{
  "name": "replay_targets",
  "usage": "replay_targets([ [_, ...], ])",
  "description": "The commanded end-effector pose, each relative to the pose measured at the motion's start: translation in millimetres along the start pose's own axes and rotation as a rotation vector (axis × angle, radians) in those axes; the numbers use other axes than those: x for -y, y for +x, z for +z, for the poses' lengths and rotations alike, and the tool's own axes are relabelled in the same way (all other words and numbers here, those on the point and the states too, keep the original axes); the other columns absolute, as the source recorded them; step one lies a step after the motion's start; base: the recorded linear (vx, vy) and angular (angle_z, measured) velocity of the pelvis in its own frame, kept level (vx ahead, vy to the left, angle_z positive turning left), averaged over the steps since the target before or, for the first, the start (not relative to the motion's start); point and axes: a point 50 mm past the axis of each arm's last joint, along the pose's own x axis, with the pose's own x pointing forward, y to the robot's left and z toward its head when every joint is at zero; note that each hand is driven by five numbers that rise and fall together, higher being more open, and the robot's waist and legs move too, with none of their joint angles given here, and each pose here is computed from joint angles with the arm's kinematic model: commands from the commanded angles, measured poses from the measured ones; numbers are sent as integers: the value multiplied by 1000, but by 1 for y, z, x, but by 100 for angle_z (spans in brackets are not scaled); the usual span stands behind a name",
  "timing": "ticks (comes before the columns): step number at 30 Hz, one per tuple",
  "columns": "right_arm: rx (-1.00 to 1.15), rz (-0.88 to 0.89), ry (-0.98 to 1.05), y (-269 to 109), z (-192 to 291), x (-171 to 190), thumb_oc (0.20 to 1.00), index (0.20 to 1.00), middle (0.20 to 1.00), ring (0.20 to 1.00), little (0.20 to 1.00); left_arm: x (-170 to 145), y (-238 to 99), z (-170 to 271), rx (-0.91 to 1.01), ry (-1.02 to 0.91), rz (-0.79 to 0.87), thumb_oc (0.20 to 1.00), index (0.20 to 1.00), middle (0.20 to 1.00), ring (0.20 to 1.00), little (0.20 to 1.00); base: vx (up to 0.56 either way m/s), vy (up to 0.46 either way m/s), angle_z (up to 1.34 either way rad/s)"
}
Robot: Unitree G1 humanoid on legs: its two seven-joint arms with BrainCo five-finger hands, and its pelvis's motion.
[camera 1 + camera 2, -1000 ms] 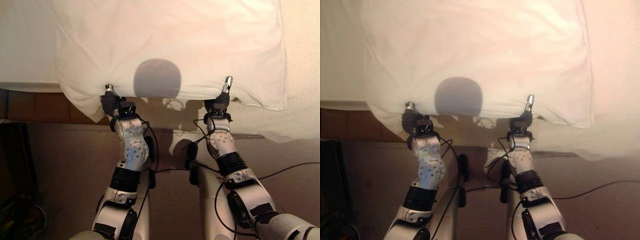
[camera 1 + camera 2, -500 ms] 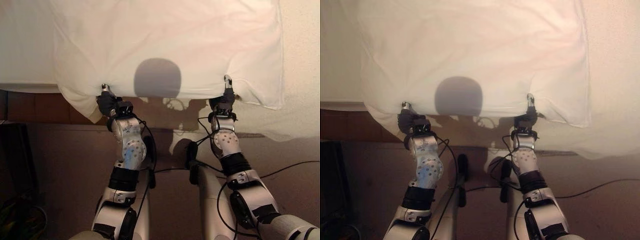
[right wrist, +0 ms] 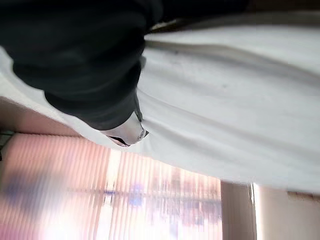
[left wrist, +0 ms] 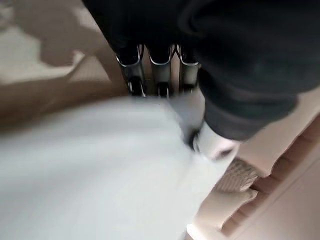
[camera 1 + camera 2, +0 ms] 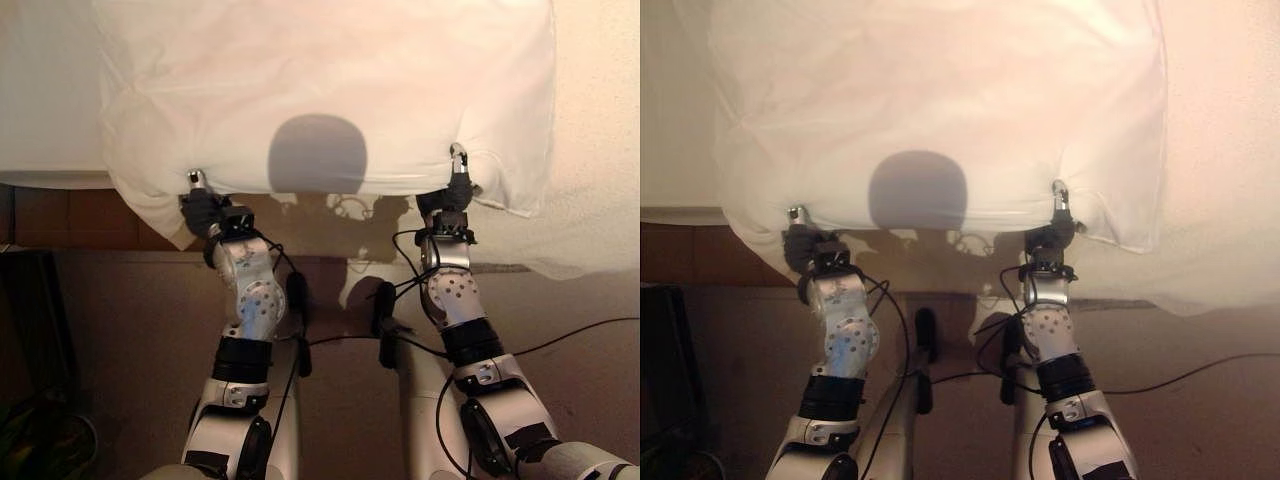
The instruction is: Make the bed
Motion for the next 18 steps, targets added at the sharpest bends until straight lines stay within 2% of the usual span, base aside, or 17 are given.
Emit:
replay_targets([
  [1,251,158,-32,-14,57,-16,200,200,200,200,200,-34,27,87,382,-77,76,1000,1000,1000,1000,1000,0,0,0],
  [8,122,325,-14,-18,31,-47,200,200,200,200,200,-61,22,52,172,-138,102,1000,1000,1000,1000,1000,0,0,0],
  [18,29,382,32,-22,13,-51,200,200,200,200,200,-86,4,-16,-197,-187,93,1000,1000,1000,1000,1000,5,-1,0],
])
